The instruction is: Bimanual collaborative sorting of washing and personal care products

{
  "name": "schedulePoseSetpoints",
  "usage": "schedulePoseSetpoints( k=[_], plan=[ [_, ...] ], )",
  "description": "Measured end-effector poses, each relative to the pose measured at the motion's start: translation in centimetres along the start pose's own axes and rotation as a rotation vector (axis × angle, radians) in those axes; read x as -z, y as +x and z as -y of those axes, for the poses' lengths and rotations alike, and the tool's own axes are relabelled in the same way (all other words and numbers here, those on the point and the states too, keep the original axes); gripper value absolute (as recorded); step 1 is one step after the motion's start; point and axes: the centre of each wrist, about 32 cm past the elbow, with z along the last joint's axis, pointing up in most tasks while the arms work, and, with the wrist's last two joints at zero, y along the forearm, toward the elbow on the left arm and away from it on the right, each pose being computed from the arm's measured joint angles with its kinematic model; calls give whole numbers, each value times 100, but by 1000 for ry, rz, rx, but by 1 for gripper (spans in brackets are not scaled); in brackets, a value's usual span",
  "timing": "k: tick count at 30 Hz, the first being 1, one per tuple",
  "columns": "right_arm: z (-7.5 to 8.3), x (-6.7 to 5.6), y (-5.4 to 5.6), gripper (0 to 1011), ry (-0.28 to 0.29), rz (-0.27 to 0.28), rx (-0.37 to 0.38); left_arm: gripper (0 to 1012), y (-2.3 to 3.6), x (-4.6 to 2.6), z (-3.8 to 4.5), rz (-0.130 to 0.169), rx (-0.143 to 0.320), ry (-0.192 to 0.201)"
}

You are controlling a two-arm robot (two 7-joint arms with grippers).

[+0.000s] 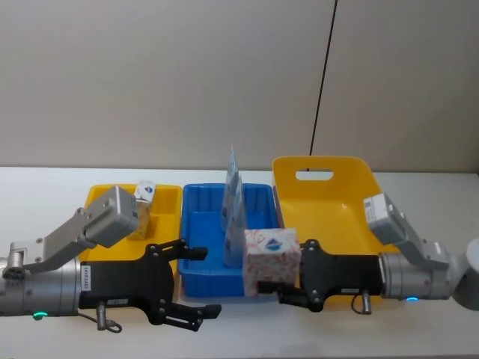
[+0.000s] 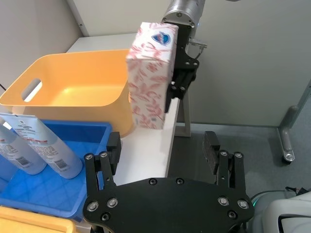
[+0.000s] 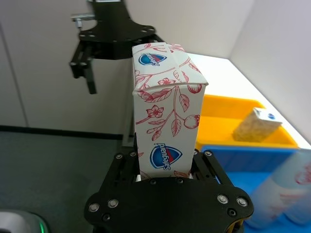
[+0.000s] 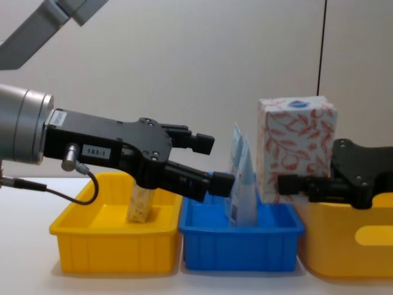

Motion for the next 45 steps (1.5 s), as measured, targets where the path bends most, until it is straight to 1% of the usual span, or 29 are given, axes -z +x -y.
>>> schedulePoseSetpoints(
  k=[6, 10, 13, 14, 19, 22, 25, 28, 31, 35, 38, 39, 41, 45],
  plan=[
    [106, -12, -55, 383, -11, -7, 70, 1001, 0, 0, 0, 0, 0, 0],
    [188, -26, -101, 383, -20, -11, 136, 1001, 0, 0, 0, 0, 0, 0],
    [219, -27, -121, 383, -27, -14, 168, 1001, 0, 0, 0, 0, 0, 0],
    [243, -31, -137, 383, -31, -15, 193, 1001, 0, 0, 0, 0, 0, 0],
    [303, -38, -185, 383, -45, -19, 262, 1001, 0, 0, 0, 0, 0, 0],
    [349, -44, -224, 383, -58, -21, 322, 1001, 0, 0, 0, 0, 0, 0],
    [371, -47, -248, 383, -66, -22, 356, 1001, 0, 0, 0, 0, 0, 0],
    [408, -50, -285, 383, -80, -24, 416, 1001, 0, 0, 0, 0, 0, 0],
    [422, -51, -305, 383, -88, -26, 453, 1001, 0, 0, 0, 0, 0, 0],
    [449, -55, -341, 383, -103, -29, 523, 1001, 0, 0, 0, 0, 0, 0],
    [459, -52, -357, 383, -113, -31, 561, 1001, 0, 0, 0, 0, 0, 0],
    [464, -53, -367, 383, -120, -31, 588, 1001, 0, 0, 0, 0, 0, 0],
    [467, -52, -375, 383, -126, -31, 611, 1001, 0, 0, 0, 0, 0, 0],
    [464, -49, -392, 383, -145, -29, 684, 1001, 0, 0, 0, 0, 0, 0]
  ],
)
